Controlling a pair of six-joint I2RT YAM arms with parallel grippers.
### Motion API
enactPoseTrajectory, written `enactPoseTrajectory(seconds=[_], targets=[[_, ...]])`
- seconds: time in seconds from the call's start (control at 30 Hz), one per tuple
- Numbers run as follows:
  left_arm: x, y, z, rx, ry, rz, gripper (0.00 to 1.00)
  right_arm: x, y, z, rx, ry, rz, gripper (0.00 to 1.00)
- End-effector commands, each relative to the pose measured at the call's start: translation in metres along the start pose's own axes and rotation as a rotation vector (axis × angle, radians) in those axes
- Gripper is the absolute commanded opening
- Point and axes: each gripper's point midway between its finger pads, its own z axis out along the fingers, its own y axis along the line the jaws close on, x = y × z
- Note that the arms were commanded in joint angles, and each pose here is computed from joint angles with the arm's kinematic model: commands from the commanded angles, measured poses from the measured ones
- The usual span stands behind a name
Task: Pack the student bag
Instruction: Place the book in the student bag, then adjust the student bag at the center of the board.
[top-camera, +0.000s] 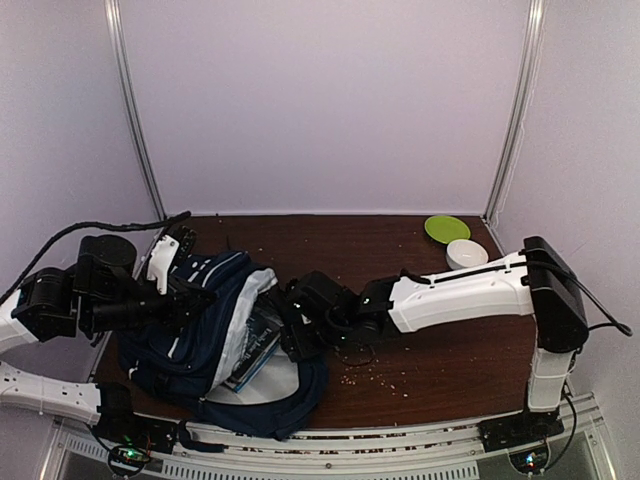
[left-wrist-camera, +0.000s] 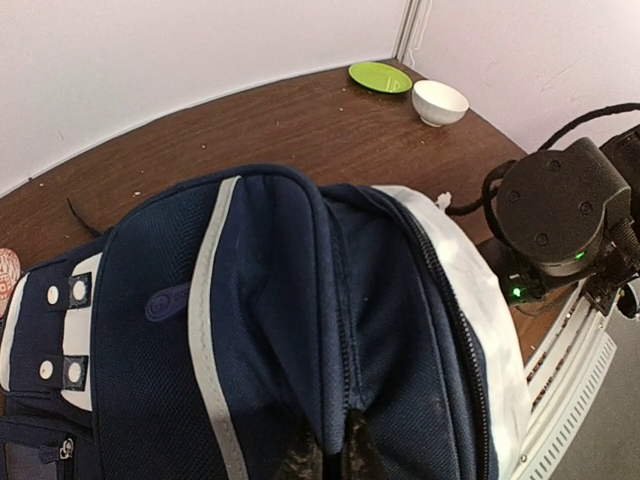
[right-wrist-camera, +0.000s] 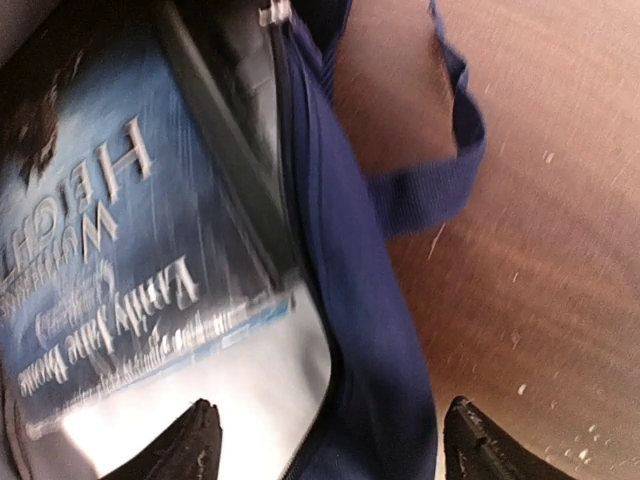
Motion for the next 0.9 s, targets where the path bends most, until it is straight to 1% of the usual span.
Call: enactPoseTrajectory(seconds=[0.0, 0.07, 0.17, 0.23, 0.3, 0.4, 0.43, 0.53, 0.63, 0.73, 0.8, 0.87], targets=[[-0.078, -0.028, -0.020, 0.131, -0.288, -0.074, 0.00, -0.015, -0.025, 0.011, 0.184, -0.034, -0.059, 0.73], [-0.078, -0.029, -0.019, 0.133, -0.286, -0.070, 0.00, -0.014, -0.029, 0.018, 0.208, -0.030, -0.079, 0.67], [-0.077, -0.031, -0.016, 0.142, -0.283, -0.067, 0.00, -0.009, -0.032, 0.029, 0.224, -0.004, -0.095, 0.55], [-0.077, -0.032, -0.016, 0.147, -0.282, -0.063, 0.00, -0.008, -0.036, 0.033, 0.235, 0.003, -0.086, 0.40], [-0.077, -0.033, -0.016, 0.147, -0.281, -0.056, 0.00, -0.009, -0.038, 0.026, 0.229, -0.024, -0.072, 0.26], [-0.079, -0.029, -0.017, 0.122, -0.286, -0.041, 0.00, -0.026, -0.038, -0.004, 0.200, -0.112, -0.026, 0.04], [-0.080, -0.027, -0.016, 0.108, -0.290, -0.030, 0.00, -0.035, -0.036, -0.016, 0.186, -0.153, -0.009, 0.00], [-0.095, -0.029, -0.014, 0.078, -0.313, 0.029, 0.00, -0.059, -0.039, -0.062, 0.144, -0.267, 0.046, 0.00], [-0.123, -0.042, -0.008, 0.065, -0.320, 0.099, 0.00, -0.078, -0.051, -0.107, 0.114, -0.364, 0.112, 0.00], [-0.149, -0.063, 0.001, 0.103, -0.330, 0.154, 0.00, -0.084, -0.067, -0.142, 0.108, -0.418, 0.146, 0.00], [-0.162, -0.076, 0.012, 0.124, -0.340, 0.181, 0.00, -0.082, -0.082, -0.158, 0.133, -0.436, 0.165, 0.00], [-0.167, -0.087, 0.030, 0.141, -0.334, 0.212, 0.00, -0.079, -0.100, -0.170, 0.158, -0.462, 0.187, 0.00]])
